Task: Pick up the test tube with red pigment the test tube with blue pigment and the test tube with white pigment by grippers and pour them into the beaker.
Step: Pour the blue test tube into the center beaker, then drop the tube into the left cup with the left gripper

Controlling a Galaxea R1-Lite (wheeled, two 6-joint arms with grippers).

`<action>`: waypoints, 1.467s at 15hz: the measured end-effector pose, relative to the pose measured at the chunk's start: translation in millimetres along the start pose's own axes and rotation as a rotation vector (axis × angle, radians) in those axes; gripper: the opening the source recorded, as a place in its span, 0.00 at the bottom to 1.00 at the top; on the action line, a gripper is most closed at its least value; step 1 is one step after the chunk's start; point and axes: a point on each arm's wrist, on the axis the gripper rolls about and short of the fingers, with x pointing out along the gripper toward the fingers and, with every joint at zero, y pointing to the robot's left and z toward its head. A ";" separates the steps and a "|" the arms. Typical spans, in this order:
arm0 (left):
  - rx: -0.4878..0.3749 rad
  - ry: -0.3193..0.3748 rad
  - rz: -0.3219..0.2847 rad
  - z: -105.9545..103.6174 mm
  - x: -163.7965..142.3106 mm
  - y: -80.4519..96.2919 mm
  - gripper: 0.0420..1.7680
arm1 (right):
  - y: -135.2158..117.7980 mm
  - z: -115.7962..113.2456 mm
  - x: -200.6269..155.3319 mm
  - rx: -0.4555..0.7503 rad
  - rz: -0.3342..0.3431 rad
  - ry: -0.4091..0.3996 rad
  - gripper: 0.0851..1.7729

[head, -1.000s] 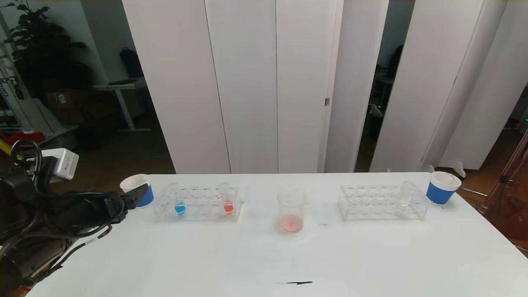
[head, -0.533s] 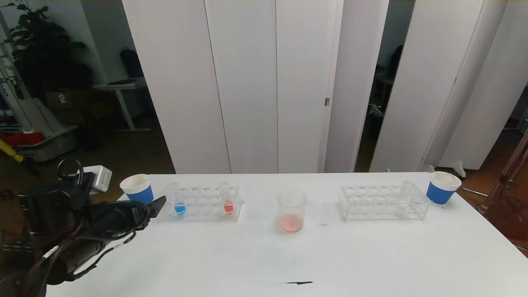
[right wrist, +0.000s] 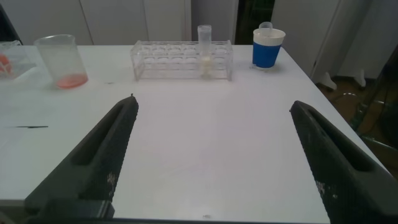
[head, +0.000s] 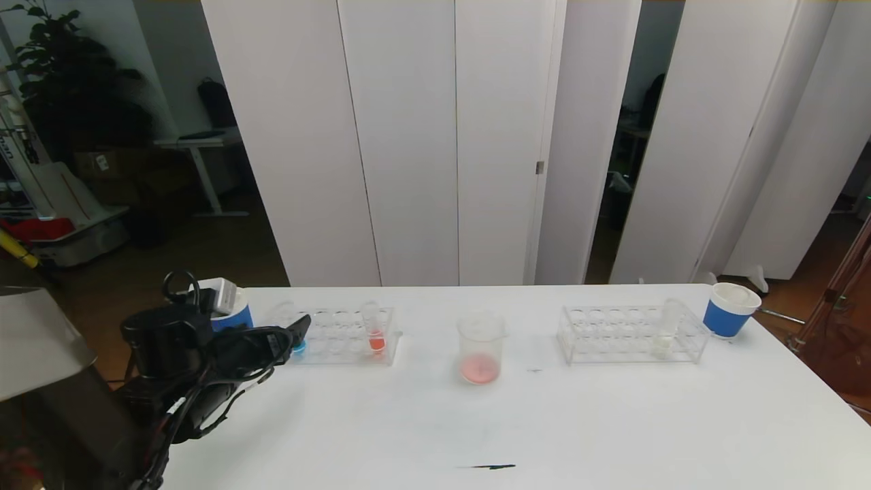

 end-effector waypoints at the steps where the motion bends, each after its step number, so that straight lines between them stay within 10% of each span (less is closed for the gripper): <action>1: 0.001 0.000 0.000 -3.1 8.3 -1.6 0.98 | 0.0 0.0 0.0 -0.001 0.000 0.000 0.99; 22: 0.004 -0.007 0.059 -23.4 71.5 10.6 0.98 | 0.0 0.0 0.0 0.000 0.000 0.000 0.99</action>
